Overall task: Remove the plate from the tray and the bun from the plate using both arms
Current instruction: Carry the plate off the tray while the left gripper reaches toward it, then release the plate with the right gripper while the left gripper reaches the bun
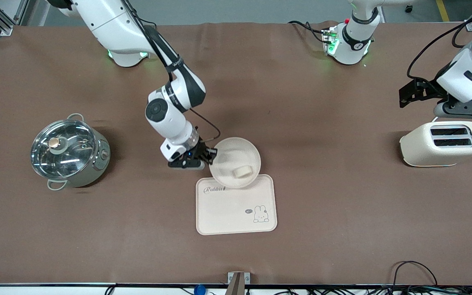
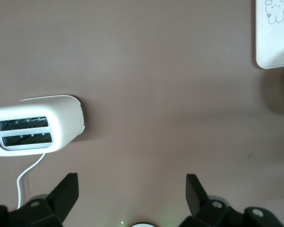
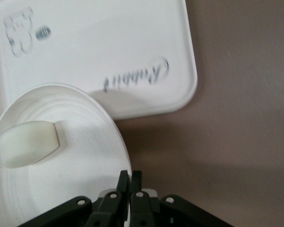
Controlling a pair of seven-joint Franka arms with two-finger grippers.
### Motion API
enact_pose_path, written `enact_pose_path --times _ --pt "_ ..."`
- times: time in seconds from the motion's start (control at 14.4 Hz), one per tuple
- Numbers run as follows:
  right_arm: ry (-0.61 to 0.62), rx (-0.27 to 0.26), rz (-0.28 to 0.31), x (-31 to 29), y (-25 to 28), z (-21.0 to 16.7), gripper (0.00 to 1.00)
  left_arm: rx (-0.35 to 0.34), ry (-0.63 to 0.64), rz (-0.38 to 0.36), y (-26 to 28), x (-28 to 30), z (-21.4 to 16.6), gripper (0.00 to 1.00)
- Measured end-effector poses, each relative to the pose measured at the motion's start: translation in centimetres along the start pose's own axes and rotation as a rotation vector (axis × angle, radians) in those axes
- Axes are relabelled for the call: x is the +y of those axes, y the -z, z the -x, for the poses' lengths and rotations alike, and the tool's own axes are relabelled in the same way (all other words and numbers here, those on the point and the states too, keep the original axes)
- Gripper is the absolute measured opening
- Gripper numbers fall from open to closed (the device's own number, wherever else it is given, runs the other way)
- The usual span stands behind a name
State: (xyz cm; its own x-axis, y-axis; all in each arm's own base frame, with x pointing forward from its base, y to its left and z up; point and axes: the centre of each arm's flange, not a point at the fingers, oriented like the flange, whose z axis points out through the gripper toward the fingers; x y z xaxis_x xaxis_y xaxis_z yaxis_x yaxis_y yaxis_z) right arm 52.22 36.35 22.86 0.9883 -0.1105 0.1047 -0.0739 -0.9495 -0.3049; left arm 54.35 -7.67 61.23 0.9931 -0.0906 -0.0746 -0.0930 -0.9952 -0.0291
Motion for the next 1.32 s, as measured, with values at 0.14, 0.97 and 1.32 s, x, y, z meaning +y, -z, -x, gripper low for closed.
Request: enact_pose_path --times 0.14,0.97,1.32 --pt "0.022 -0.027 0.016 1.0 -1.4 3.7 0.04 -0.016 0.024 0.002 -0.8 1.0 -0.4 1.0" --pt "0.046 -0.014 -0.003 1.3 -2.3 8.8 0.48 -0.063 0.498 0.062 -15.9 22.5 -6.0 1.0" --pt "-0.036 0.018 -0.029 1.7 4.3 2.9 0.99 -0.055 0.708 0.104 -22.3 31.7 -5.3 1.0"
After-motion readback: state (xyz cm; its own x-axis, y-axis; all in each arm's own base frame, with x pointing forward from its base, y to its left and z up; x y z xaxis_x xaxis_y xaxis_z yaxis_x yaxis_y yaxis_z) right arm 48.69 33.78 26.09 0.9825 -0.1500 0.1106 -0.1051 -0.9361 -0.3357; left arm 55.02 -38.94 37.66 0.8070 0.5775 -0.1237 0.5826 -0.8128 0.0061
